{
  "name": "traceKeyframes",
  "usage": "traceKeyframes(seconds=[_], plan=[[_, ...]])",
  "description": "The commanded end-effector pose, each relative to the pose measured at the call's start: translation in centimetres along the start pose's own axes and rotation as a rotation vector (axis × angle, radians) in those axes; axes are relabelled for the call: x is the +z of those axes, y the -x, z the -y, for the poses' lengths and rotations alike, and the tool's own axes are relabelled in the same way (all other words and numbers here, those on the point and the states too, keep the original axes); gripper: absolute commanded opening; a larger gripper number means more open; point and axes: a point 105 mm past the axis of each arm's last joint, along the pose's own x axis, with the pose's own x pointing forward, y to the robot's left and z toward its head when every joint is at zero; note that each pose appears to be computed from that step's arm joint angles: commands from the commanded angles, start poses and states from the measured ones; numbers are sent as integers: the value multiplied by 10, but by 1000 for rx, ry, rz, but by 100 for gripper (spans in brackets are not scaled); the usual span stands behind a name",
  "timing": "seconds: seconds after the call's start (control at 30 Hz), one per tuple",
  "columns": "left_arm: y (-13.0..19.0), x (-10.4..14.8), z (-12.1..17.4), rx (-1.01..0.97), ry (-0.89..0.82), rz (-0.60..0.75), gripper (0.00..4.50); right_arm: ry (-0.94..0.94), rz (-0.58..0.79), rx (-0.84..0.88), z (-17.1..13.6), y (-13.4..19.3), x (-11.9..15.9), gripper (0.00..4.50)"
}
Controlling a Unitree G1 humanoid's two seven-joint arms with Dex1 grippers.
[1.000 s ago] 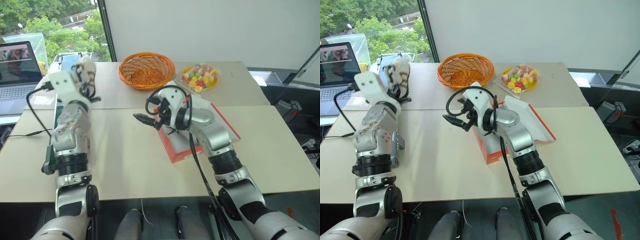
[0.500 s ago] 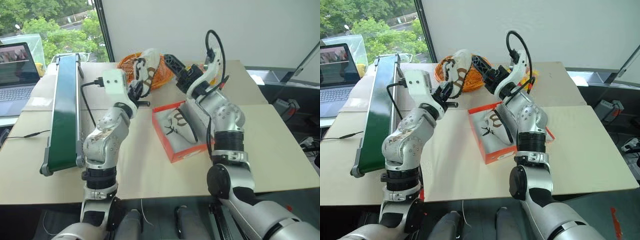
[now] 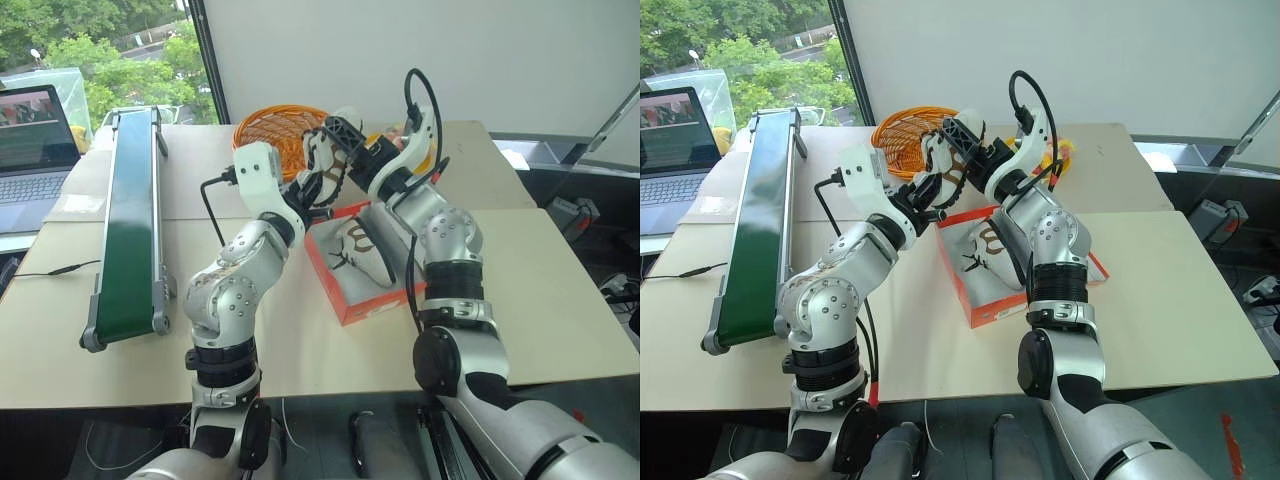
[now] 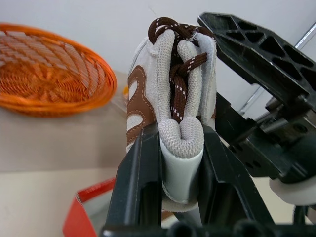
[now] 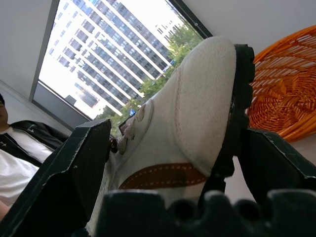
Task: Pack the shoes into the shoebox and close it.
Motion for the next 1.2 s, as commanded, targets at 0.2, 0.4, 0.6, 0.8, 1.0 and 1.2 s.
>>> traceKeyframes(seconds=[0.2, 0.4, 0.6, 0.8, 1.0, 1.2], plan=[[4, 14, 14, -59, 8, 35, 60, 49, 66, 92, -24, -7, 19, 173], [7, 12, 6, -39, 10, 12, 60, 67, 65, 90, -23, -7, 19, 40], [16, 19, -8, -10, 35, 19, 280, 76, 64, 84, -22, -7, 19, 38], [37, 35, -43, 46, 39, 24, 355, 176, 40, 50, -14, -5, 21, 37], [59, 42, -84, 133, -74, -21, 355, 426, -61, 10, -5, 0, 34, 37], [56, 36, -83, 143, -125, -34, 355, 624, -306, 61, 6, 19, 1, 37]])
